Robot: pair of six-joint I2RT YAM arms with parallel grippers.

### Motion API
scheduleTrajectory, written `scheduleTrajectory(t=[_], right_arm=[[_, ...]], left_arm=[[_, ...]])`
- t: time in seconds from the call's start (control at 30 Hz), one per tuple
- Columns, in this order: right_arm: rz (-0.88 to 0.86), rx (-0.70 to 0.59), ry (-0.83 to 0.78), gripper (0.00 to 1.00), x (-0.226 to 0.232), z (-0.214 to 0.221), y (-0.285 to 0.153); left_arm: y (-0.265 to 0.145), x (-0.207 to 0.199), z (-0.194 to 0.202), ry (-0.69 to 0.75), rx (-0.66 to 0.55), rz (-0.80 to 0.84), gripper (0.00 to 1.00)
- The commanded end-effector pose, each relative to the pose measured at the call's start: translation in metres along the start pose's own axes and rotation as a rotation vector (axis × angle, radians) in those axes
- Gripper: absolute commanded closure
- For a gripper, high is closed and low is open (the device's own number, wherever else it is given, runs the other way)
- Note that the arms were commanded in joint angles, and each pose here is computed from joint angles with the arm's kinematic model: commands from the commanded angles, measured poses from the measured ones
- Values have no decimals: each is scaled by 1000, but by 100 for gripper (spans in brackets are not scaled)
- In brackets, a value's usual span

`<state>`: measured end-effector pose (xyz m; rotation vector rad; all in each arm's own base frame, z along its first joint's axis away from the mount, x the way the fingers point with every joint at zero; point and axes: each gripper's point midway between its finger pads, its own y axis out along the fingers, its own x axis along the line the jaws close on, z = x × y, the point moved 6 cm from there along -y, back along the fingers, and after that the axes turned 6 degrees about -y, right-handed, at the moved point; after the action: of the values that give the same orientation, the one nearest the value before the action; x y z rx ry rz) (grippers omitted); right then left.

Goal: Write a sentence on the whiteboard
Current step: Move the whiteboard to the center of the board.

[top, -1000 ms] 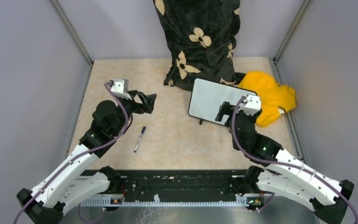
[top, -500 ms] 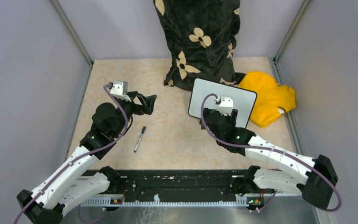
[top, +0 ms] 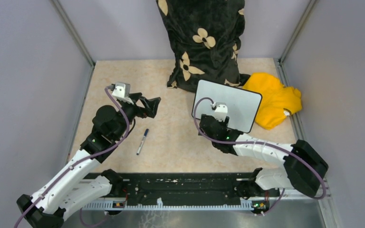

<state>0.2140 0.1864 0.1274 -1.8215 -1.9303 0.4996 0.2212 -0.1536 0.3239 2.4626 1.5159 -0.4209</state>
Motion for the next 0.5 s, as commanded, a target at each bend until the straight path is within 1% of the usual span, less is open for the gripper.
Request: scheduleTrajectory(t=[0.0, 0.13, 0.47], right_arm=[[-43, -13, 105, 31, 19, -8, 15], [-27, 3, 114, 38, 23, -1, 25], [29, 0, 112, 47, 31, 8, 51]], left_arm=[[-3, -5, -9, 1, -39, 39, 1], [-4, -6, -10, 0, -45, 37, 1], [-7, -6, -13, 0, -54, 38, 1]])
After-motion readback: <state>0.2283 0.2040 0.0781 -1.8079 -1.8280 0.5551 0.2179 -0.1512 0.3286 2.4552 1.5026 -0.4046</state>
